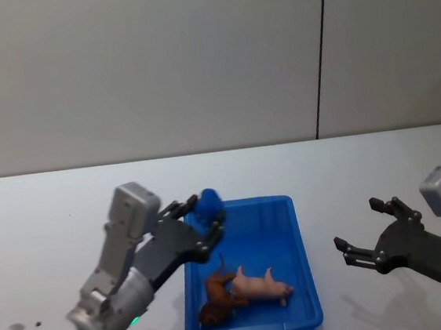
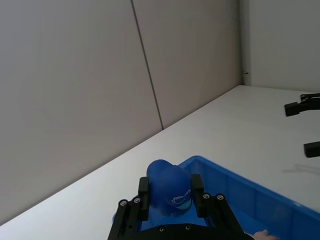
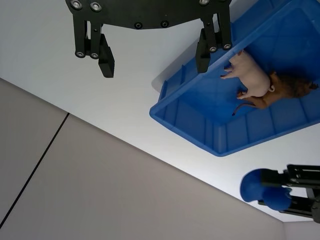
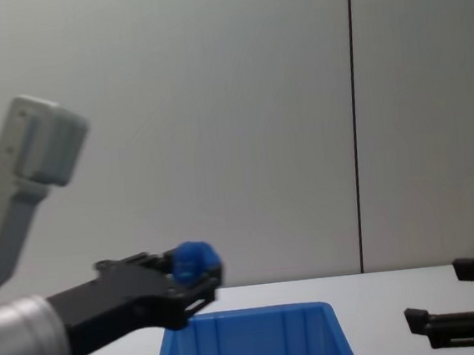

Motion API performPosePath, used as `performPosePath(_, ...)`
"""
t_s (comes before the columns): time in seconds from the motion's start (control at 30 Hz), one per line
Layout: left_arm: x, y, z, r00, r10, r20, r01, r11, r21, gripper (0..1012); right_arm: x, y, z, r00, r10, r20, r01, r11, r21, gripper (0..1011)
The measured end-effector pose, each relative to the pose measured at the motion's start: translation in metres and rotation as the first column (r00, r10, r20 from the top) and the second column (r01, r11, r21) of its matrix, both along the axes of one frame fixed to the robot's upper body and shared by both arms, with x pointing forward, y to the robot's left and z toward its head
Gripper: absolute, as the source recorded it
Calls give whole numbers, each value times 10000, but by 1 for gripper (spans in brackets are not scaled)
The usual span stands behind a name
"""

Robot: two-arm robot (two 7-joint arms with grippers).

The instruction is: Pick up the two dolls from the table and place them into the box.

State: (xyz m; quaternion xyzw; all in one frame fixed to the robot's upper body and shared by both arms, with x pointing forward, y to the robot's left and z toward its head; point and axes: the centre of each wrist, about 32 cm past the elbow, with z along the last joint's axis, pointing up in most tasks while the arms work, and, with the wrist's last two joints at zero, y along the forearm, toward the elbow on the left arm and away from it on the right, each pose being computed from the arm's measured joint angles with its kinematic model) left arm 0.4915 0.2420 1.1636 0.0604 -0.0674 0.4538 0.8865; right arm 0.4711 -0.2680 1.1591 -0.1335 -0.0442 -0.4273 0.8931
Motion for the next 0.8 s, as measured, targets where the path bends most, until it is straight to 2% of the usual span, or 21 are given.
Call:
performPosePath(0.07, 36, -70, 2, 9998, -219, -22, 219, 9998, 19, 557, 0, 0, 0, 10000, 0, 0, 0, 10000, 0, 1001)
performPosePath(0.1, 36, -70, 2, 9998, -219, -22, 219, 9998, 19, 557, 0, 0, 0, 10000, 0, 1, 0, 10000, 0, 1001)
performPosePath(0.13, 61, -120, 1, 9994, -358, -31, 358, 9994, 5, 595, 0, 0, 0, 10000, 0, 1, 0, 10000, 0, 1001)
performPosePath(0.2, 82, -156, 4, 9989, -465, -26, 465, 9989, 1, 653, 0, 0, 0, 10000, 0, 0, 0, 10000, 1, 1001)
performPosePath(0.23, 98, -186, 7, 9984, -557, -19, 557, 9984, 3, 723, 0, 0, 0, 10000, 1, -1, -1, 10000, 0, 1001)
performPosePath(0.37, 130, -248, 22, 9974, -714, 68, 714, 9974, 11, 834, 0, 0, 0, 10000, 0, 0, 0, 10000, 0, 1001)
performPosePath(0.57, 135, -266, 45, 9972, -696, 259, 696, 9976, 23, 996, 0, 0, 0, 10000, 0, 0, 0, 10000, 0, 1001)
performPosePath(0.8, 132, -269, 79, 9970, -607, 482, 607, 9982, 16, 1001, 0, 0, 0, 10000, 0, 0, 0, 10000, 0, 1001)
